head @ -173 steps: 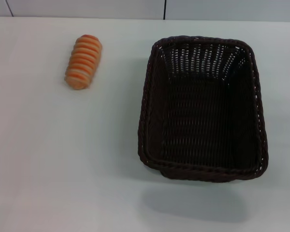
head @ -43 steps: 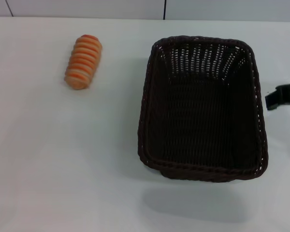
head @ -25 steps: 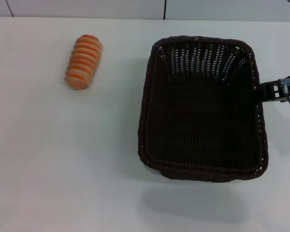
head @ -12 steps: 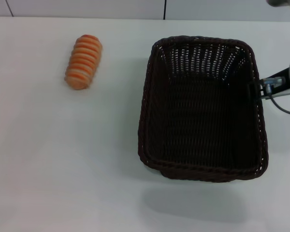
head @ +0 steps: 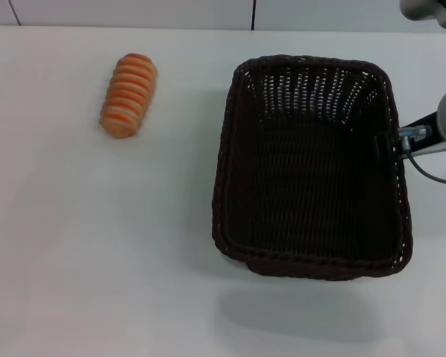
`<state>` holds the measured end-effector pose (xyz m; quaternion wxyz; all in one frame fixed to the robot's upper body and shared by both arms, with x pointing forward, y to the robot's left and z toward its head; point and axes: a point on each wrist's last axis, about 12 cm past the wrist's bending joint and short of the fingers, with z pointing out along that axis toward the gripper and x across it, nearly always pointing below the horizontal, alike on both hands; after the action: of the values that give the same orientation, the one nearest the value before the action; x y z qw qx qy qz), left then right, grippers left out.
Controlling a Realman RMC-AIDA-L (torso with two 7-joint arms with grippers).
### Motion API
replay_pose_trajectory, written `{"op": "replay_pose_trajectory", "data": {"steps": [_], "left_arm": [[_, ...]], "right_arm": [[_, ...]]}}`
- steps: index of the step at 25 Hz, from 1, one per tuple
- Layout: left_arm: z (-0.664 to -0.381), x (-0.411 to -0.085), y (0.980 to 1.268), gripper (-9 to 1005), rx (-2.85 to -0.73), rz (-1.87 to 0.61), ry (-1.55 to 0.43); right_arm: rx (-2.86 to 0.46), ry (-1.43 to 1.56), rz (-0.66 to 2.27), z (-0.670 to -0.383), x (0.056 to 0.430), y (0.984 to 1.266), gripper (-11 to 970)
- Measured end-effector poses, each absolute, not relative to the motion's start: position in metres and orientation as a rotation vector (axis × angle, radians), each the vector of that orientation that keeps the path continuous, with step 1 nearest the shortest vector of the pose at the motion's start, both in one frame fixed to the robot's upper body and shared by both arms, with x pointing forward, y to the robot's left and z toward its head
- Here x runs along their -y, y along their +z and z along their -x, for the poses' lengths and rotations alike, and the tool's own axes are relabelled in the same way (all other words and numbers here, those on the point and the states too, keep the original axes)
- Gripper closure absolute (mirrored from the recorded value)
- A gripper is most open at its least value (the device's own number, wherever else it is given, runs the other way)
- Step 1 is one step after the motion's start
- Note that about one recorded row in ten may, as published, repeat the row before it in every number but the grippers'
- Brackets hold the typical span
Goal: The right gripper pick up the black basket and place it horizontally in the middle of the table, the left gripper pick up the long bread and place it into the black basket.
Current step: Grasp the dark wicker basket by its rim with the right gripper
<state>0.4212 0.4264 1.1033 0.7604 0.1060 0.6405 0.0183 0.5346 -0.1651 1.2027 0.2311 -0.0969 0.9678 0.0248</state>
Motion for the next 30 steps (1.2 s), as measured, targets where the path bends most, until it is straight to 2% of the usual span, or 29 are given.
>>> {"op": "replay_pose_trajectory", "data": {"steps": [15, 30], "left_arm": [[-0.423, -0.425, 1.105, 218, -1.390, -0.238, 0.038], [-0.422, -0.426, 1.103, 222, -1.398, -0.229, 0.041]], "right_arm": [[-2.678, 0.077, 0.228, -0.524, 0.172, 1.190, 459], [-2.647, 0.079, 0.292, -0.538, 0.171, 1.161, 473]]}}
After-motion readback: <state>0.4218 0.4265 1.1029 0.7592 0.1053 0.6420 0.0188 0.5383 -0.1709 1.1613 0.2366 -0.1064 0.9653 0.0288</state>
